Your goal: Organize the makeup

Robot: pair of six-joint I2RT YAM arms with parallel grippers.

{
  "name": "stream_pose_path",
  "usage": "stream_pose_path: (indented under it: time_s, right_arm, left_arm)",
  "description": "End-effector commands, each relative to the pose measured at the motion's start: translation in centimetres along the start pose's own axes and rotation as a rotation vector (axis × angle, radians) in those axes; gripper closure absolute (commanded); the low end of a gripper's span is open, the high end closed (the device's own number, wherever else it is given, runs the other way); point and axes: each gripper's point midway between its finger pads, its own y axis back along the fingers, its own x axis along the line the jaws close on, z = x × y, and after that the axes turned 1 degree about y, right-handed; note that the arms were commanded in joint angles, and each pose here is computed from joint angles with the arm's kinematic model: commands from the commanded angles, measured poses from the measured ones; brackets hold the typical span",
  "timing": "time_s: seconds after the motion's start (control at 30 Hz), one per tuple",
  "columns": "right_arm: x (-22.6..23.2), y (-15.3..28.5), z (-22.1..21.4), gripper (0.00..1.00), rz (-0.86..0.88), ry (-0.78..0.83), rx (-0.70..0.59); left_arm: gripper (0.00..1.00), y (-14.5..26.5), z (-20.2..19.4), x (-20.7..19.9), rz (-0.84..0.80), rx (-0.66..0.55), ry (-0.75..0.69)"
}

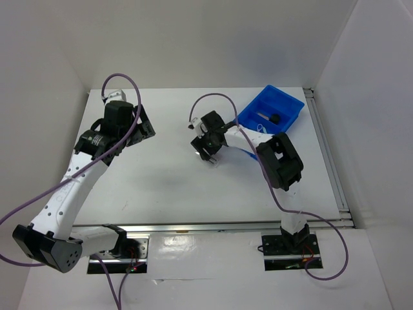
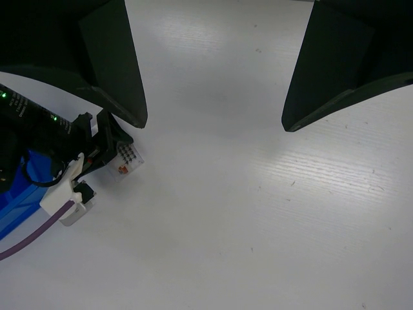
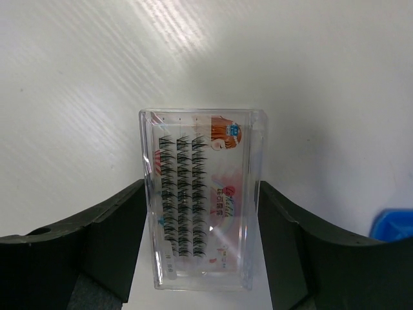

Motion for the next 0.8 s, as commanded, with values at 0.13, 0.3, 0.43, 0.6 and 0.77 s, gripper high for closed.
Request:
stream_pose_path:
  time_s: [0.13, 0.3, 0.43, 0.6, 0.77]
  right_arm:
    - [0.4, 7.8, 8.3, 0.59, -0.092, 0.044, -0.187]
    - [-3.7, 14.8, 13.0, 0.59, -0.293, 0.027, -0.352]
    - [-11.9, 21.0, 13.9, 0.59, -0.576, -0.157, -0.442]
    - [-19.6, 25.6, 12.0, 0.64, -0.857, -0.388, -0.514]
    - [-27.1, 28.0, 7.8, 0.62, -1.116, -0.516, -0.527]
  left_arm:
    - [0.0, 1.1, 2.4, -0.9, -0.038, -0.067, 0.004]
    - [0.0, 1.2, 2.9, -1.2, -0.044, -0.076, -0.001]
    - [0.0, 0.9, 3.4, -1.6, -0.048, -0.082, 0.001]
    - [0.0, 0.2, 3.2, -1.9, -0.05, -0.068, -0.003]
    - [0.0, -0.4, 3.5, -2.4, -0.046, -0.064, -0.014]
